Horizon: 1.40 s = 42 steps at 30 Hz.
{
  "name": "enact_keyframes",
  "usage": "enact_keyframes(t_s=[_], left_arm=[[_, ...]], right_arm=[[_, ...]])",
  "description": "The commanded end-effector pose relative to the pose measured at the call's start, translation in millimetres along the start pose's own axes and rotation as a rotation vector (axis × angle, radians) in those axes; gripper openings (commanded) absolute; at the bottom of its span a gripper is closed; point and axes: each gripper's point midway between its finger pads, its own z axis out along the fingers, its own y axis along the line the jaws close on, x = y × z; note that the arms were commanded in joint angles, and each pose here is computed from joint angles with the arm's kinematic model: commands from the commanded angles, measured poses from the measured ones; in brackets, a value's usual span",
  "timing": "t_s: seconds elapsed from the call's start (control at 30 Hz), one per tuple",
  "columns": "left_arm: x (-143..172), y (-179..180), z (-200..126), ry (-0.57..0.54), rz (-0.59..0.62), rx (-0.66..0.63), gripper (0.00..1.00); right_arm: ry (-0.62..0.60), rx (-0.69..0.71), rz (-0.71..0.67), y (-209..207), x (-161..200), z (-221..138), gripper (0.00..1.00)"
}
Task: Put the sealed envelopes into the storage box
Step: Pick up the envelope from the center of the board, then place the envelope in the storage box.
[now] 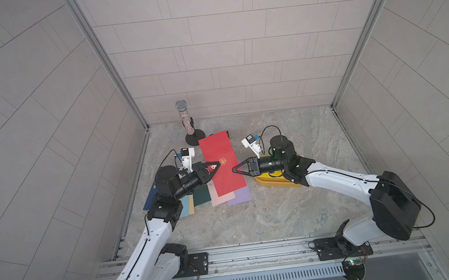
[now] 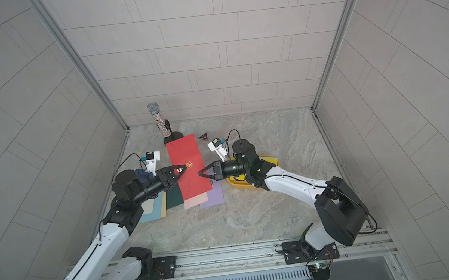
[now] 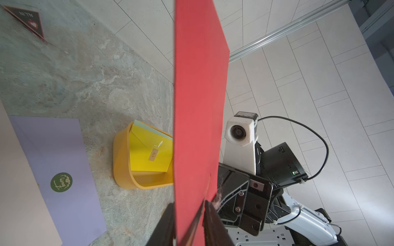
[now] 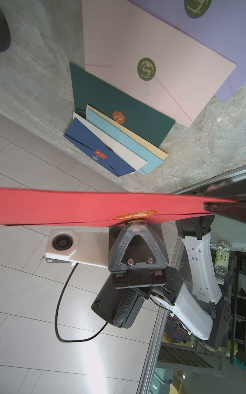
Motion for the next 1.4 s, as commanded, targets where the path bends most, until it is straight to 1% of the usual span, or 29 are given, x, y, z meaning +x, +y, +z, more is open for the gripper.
enact_keyframes(t_s=[0.0, 0.13, 0.2, 0.33, 0.4, 0.43, 0.47, 0.53, 0.6, 0.67, 0.77, 0.8, 0.87, 0.93, 0.97, 1.03, 1.1, 1.17, 1.23, 1.3, 1.37], left_arm=[[1.2, -11.4, -1.4, 0.002, 0.038, 0.038, 0.27], [3.2, -11.6, -1.0, 0.008, 0.04, 0.037, 0.25], [3.9, -11.4, -0.5, 0.01, 0.041, 0.036, 0.18], [3.3, -12.9, -0.7, 0.01, 0.052, 0.034, 0.0], [1.9, -12.9, -1.9, 0.007, 0.069, 0.013, 0.0], [0.5, -12.4, -3.0, 0.001, 0.084, -0.006, 0.0], [-0.8, -10.9, -4.0, -0.003, 0.098, -0.031, 0.0], [-4.0, -11.9, -5.6, 0.002, 0.134, -0.07, 0.0], [-8.9, -15.3, -6.8, 0.001, 0.182, -0.103, 0.0], [-13.2, -16.3, -4.8, 0.007, 0.259, -0.145, 0.0], [-10.3, -26.0, 8.3, 0.082, 0.419, -0.157, 0.0], [-7.1, -28.8, 15.4, 0.122, 0.486, -0.167, 0.0], [6.0, -40.6, 30.5, 0.215, 0.673, -0.14, 0.0], [16.3, -49.9, 47.4, 0.3, 0.868, -0.135, 0.0], [19.0, -54.8, 55.9, 0.332, 0.927, -0.111, 0.0], [28.8, -62.5, 76.0, 0.431, 1.045, -0.033, 0.0], [27.1, -58.5, 98.4, 0.491, 1.107, -0.044, 0.0], [27.5, -55.8, 118.6, 0.558, 1.167, -0.019, 0.0], [42.0, -53.3, 135.5, 0.664, 1.289, 0.041, 0.0], [53.3, -46.2, 152.2, 0.75, 1.395, 0.046, 0.0], [58.9, -40.0, 167.5, 0.825, 1.456, 0.031, 0.0]], right_arm=[[-0.004, -0.009, -0.029, 6.7, -5.2, -5.1, 0.0], [-0.007, -0.005, -0.026, 4.5, -6.4, -7.3, 0.0], [-0.001, -0.009, -0.023, 4.9, -5.4, -6.9, 0.0], [0.005, 0.002, -0.036, 4.3, -3.1, -9.5, 0.0], [0.004, 0.036, -0.043, -0.8, -2.8, -15.3, 0.2], [0.0, 0.071, -0.05, -7.0, -2.4, -20.7, 0.28], [-0.007, 0.119, -0.064, -14.1, -2.8, -28.6, 0.34], [-0.026, 0.258, -0.104, -33.3, -1.3, -49.4, 0.41], [-0.051, 0.428, -0.164, -54.4, 2.6, -76.5, 0.44], [-0.079, 0.616, -0.242, -72.6, 7.6, -108.1, 0.46], [-0.118, 0.868, -0.318, -99.7, 22.8, -156.4, 0.46], [-0.139, 0.933, -0.328, -105.5, 28.4, -171.6, 0.45], [-0.181, 1.027, -0.322, -113.7, 39.4, -196.3, 0.43], [-0.244, 1.076, -0.292, -113.2, 47.5, -215.6, 0.42], [-0.246, 1.091, -0.261, -121.2, 59.8, -220.8, 0.42], [-0.269, 1.092, -0.219, -124.5, 74.6, -228.5, 0.4], [-0.285, 1.108, -0.19, -124.5, 83.8, -237.3, 0.38], [-0.293, 1.116, -0.197, -120.4, 87.9, -244.5, 0.38], [-0.317, 1.117, -0.184, -120.6, 93.8, -249.6, 0.37], [-0.328, 1.116, -0.188, -118.8, 96.6, -250.8, 0.36], [-0.333, 1.131, -0.194, -119.2, 97.8, -252.4, 0.36]])
